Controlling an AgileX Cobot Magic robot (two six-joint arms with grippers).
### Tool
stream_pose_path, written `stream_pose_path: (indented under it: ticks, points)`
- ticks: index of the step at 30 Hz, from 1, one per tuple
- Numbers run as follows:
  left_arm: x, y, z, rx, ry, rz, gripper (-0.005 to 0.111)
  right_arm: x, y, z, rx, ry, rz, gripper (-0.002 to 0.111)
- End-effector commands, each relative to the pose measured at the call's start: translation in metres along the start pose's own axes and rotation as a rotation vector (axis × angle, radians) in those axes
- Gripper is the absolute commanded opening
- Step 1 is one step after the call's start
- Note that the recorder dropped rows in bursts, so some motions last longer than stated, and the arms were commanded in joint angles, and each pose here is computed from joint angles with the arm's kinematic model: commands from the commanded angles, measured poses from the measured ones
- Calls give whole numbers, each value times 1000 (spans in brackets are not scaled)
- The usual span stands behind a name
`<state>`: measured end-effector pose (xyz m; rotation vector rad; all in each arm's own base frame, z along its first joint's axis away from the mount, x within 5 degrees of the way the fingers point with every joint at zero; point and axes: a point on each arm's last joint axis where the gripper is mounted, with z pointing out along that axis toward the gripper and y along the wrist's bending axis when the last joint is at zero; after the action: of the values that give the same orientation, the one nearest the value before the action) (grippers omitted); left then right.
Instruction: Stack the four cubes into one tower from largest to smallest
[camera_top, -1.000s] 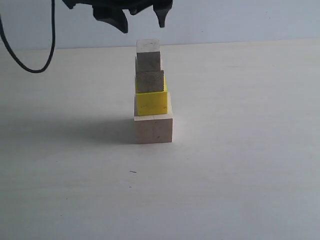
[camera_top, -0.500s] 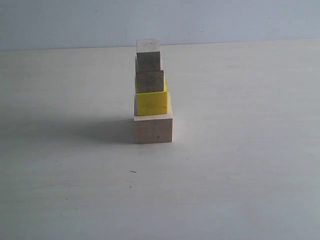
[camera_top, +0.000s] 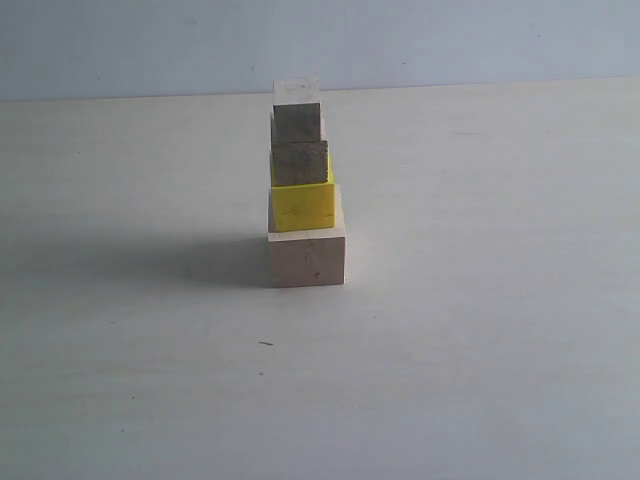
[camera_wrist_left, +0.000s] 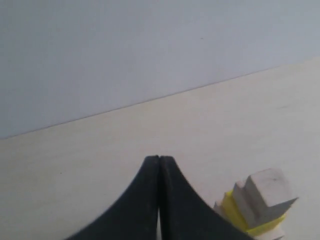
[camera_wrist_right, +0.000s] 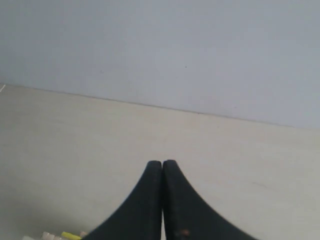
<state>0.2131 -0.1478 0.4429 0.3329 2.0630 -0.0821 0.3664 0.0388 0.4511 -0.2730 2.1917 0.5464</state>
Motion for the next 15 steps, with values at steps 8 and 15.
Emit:
stream_pose_path:
  ticks: [8,15]
  points:
    - [96,47,-1,36,-150,-84,0,85,25,-79,205,-335,-97,0]
    - [129,42,2,114,-181,-60,0,150,38,-109,260,-386,-167,0]
